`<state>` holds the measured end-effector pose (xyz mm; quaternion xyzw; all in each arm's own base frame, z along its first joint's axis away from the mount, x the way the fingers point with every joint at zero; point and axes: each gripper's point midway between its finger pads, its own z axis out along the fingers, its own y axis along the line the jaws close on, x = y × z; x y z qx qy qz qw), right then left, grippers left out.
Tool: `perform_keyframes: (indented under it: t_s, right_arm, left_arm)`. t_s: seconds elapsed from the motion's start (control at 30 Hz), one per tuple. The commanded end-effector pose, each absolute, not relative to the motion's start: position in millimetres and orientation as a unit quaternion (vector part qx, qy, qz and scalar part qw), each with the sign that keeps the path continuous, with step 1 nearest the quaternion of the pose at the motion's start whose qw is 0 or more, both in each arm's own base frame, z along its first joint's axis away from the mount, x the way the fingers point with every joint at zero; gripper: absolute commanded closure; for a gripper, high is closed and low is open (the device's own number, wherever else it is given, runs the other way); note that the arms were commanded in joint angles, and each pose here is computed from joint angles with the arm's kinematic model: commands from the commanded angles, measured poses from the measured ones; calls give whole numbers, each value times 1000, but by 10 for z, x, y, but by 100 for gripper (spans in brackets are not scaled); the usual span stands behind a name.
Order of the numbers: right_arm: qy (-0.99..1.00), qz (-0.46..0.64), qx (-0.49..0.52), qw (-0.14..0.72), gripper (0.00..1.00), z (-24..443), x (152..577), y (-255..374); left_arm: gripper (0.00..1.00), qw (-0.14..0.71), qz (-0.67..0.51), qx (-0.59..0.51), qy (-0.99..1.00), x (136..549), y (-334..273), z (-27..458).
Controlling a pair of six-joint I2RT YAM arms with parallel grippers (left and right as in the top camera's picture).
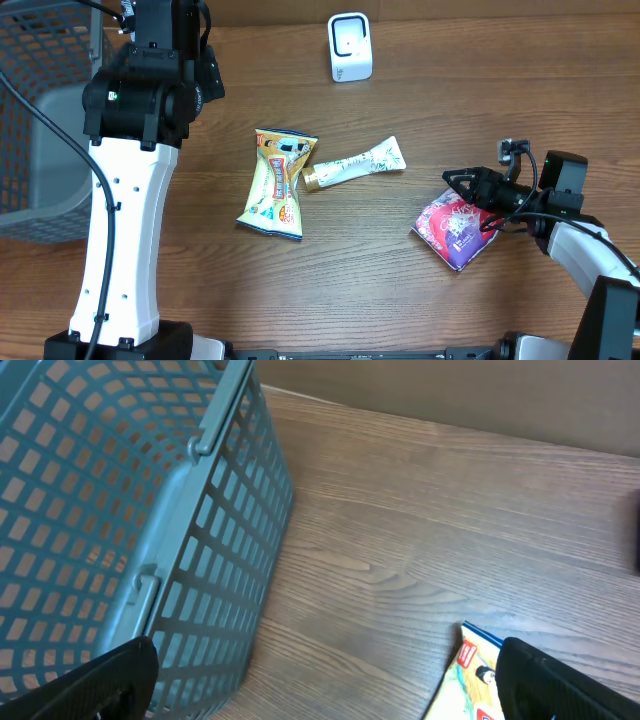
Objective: Scan the item barcode
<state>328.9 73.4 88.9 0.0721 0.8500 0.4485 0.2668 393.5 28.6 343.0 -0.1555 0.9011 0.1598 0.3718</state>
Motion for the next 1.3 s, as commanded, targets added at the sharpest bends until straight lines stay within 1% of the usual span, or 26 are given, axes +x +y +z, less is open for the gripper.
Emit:
perform_keyframes:
  t_s: [0.0, 0.1, 0.2, 0.27, 0.33, 0.37, 0.43, 0.47, 0.57, 0.6, 0.63, 0.73, 0.8, 0.87, 0.97, 1.07, 1.1, 1.13, 1.17, 1.2, 1.23, 1.27]
  right_arm:
    - [858, 415, 62, 297, 40, 1030, 3495, 612]
    - [860, 410, 64, 295, 23, 1191, 3545, 589]
    - [878, 377, 69, 287, 13, 1398, 3500, 523]
    - [899, 328, 92, 276, 11, 1499, 3413, 424]
    - [916, 273, 149, 253, 3, 1580, 3260, 282]
    - [919, 244, 204, 232, 1, 1614, 3128, 190]
    - [913, 214, 290, 190, 0, 1658, 2817, 108]
    - [912, 229, 289, 181, 0, 1714, 2703, 183]
    - [920, 271, 235, 158, 0, 1805, 2456, 407]
    - [927, 261, 222, 153, 0, 1764, 2389, 406]
    - [931, 241, 238, 136, 0, 1657, 2300, 365]
    - [906, 215, 361, 47, 0, 1266, 2008, 340]
    - [884, 214, 415, -4, 6, 985, 1830, 408]
    - [873, 232, 427, -27, 7, 747, 1755, 524]
    - [868, 250, 427, -31, 9, 499, 1730, 632]
    - [867, 250, 431, -13, 9, 325, 1764, 639]
    - [865, 247, 437, -5, 12, 269, 1780, 623]
    - [863, 242, 443, 3, 16, 222, 1798, 596]
    - [862, 236, 449, 17, 25, 174, 1830, 555]
    - [862, 227, 453, 29, 32, 139, 1858, 511]
    - [863, 218, 453, 46, 44, 111, 1899, 459]
    - [864, 207, 455, 61, 61, 92, 1937, 402]
  left_arm:
    - [0, 373, 159, -156, 901, 3926, 304, 3440]
    - [0, 372, 160, -156, 901, 3923, 305, 3438]
    - [0, 372, 160, -156, 901, 3924, 305, 3438]
    - [0, 373, 159, -156, 901, 3927, 305, 3441]
    - [0, 375, 159, -157, 900, 3935, 304, 3449]
    - [0, 376, 158, -157, 899, 3939, 303, 3452]
    - [0, 378, 158, -157, 899, 3944, 302, 3457]
    - [0, 378, 158, -157, 899, 3945, 302, 3458]
    - [0, 378, 158, -158, 898, 3948, 302, 3460]
    - [0, 379, 157, -158, 898, 3950, 302, 3462]
    - [0, 379, 157, -158, 898, 3950, 302, 3461]
    - [0, 378, 157, -158, 899, 3947, 300, 3457]
    - [0, 376, 157, -157, 900, 3939, 298, 3451]
    - [0, 374, 155, -156, 901, 3936, 292, 3442]
    - [0, 374, 155, -156, 901, 3936, 292, 3442]
    - [0, 372, 156, -155, 902, 3925, 293, 3433]
    - [1, 370, 157, -155, 902, 3920, 294, 3428]
    - [0, 369, 157, -154, 903, 3916, 295, 3425]
    - [0, 368, 157, -154, 903, 3910, 295, 3422]
    - [0, 367, 158, -154, 904, 3906, 296, 3416]
    - [0, 365, 158, -154, 904, 3900, 297, 3412]
    - [0, 365, 158, -153, 905, 3897, 297, 3411]
